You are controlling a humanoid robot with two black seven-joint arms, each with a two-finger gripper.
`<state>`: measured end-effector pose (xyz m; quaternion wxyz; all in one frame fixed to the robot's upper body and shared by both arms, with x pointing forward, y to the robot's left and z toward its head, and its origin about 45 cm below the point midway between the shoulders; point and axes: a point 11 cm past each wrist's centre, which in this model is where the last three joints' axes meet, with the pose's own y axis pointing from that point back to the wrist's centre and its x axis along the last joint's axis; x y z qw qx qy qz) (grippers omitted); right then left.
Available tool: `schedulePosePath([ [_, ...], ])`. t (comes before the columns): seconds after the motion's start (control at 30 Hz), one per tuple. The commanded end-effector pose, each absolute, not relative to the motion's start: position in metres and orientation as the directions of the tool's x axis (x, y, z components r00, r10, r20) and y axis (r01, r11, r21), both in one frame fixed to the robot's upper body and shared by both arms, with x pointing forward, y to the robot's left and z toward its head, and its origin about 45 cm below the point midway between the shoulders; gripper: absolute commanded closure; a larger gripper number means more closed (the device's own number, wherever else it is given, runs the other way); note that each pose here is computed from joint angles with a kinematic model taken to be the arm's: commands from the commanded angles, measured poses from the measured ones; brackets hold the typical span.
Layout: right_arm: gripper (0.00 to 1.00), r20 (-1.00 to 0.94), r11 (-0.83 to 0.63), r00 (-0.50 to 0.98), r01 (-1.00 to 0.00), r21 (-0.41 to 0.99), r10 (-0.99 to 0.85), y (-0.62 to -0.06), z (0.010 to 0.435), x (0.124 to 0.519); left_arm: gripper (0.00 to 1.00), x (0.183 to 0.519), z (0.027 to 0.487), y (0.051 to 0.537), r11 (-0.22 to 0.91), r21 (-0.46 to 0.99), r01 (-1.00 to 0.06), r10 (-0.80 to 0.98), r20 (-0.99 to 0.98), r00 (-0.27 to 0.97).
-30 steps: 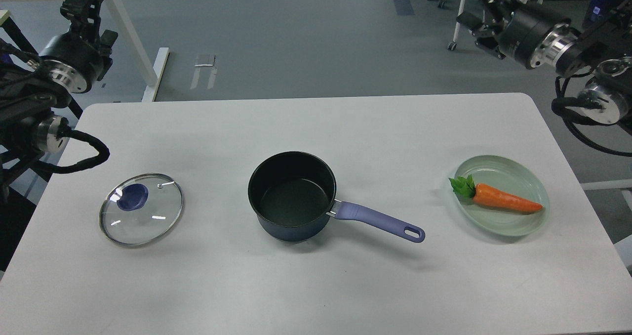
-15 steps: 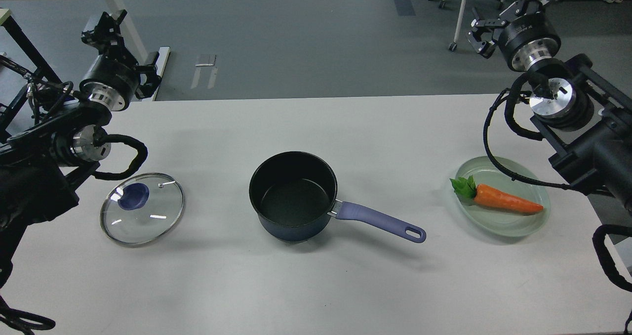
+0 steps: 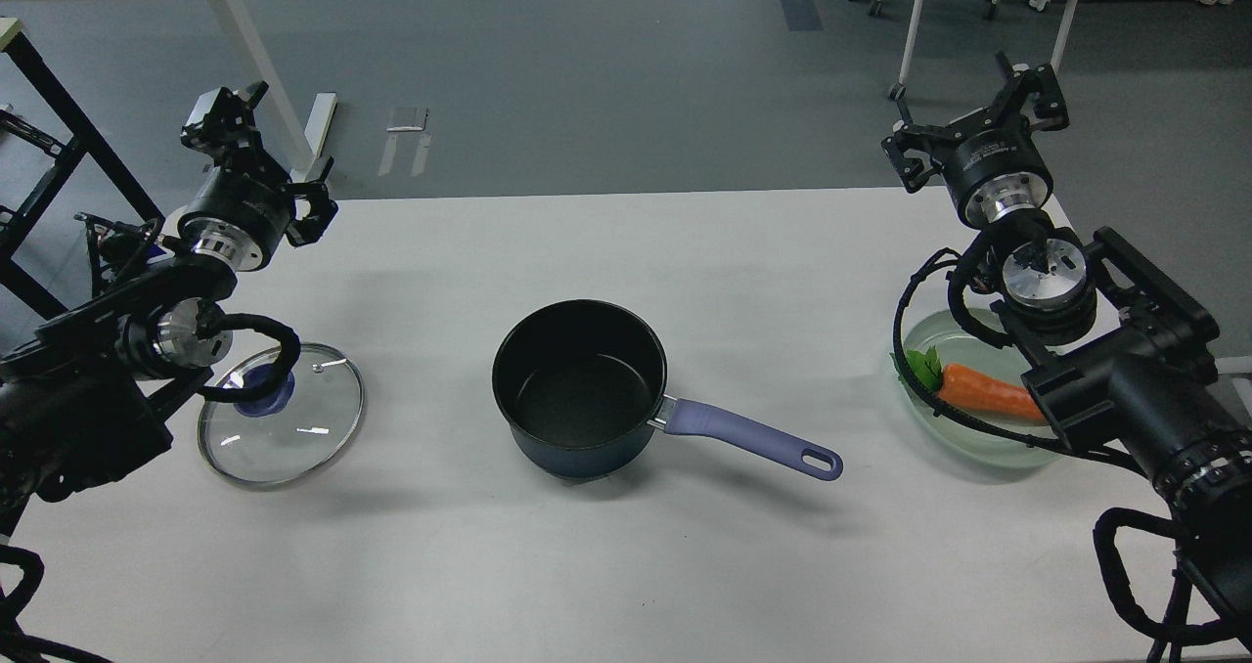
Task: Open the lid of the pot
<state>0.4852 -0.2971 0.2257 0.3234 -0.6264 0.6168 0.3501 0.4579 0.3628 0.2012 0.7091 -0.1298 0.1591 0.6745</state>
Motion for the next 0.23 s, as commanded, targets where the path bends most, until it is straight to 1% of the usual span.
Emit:
schedulePosePath([
  [0.0,0.00,-0.833,-0.045,0.005,-0.999,0.024,-0.554,-0.2971,0.2222,0.4826,0.00,0.4573,0.2017,0.3644,0.049,0.024,-0.999,0.909,-0.416,0.035],
  [0.2,0.00,-0.833,-0.051,0.008,-0.998,0.024,-0.553,-0.2962,0.2204,0.4811,0.00,0.4575,0.2031,0.3651,0.048,0.020,-0.999,0.908,-0.417,0.036],
])
